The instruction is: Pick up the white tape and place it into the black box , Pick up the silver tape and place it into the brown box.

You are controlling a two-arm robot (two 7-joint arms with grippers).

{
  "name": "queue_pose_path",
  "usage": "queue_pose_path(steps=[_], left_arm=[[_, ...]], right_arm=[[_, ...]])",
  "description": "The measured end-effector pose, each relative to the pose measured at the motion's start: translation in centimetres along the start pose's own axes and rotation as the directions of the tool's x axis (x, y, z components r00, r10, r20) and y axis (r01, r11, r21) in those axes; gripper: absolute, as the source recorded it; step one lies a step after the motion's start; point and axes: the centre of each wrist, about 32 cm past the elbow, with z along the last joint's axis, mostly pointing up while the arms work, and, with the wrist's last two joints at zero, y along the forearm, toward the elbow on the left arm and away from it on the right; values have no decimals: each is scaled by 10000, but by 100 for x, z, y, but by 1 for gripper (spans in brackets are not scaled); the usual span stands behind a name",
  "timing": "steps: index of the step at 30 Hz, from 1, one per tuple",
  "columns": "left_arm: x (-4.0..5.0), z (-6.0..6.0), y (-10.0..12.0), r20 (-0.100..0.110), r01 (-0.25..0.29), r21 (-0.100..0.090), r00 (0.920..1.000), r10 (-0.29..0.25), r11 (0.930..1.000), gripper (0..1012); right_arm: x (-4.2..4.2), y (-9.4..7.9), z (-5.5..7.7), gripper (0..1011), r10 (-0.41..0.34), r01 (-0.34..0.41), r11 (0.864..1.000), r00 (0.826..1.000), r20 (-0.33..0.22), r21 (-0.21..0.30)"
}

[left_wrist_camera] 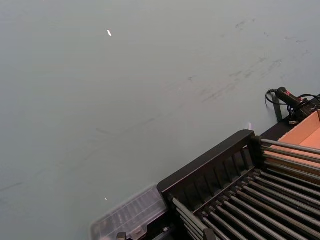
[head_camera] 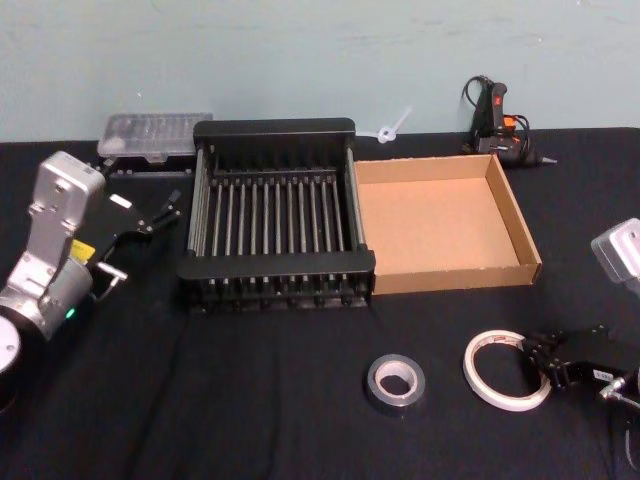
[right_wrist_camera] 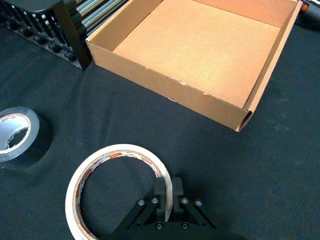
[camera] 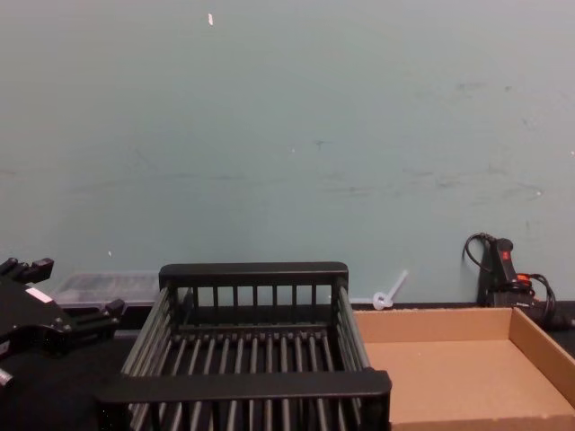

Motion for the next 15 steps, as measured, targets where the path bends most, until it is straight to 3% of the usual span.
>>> queue_pose_path(steps=[6,15], left_arm=[[0,0,0,0,0,0,10000,0,10000,1001],[0,0,0,0,0,0,10000,0,10000,1001]], right_arm=[[1,-2,0,90,38,-38,10000,10000,13,23],[8,-48,41,90,173,-173,9988,9999,7,468]])
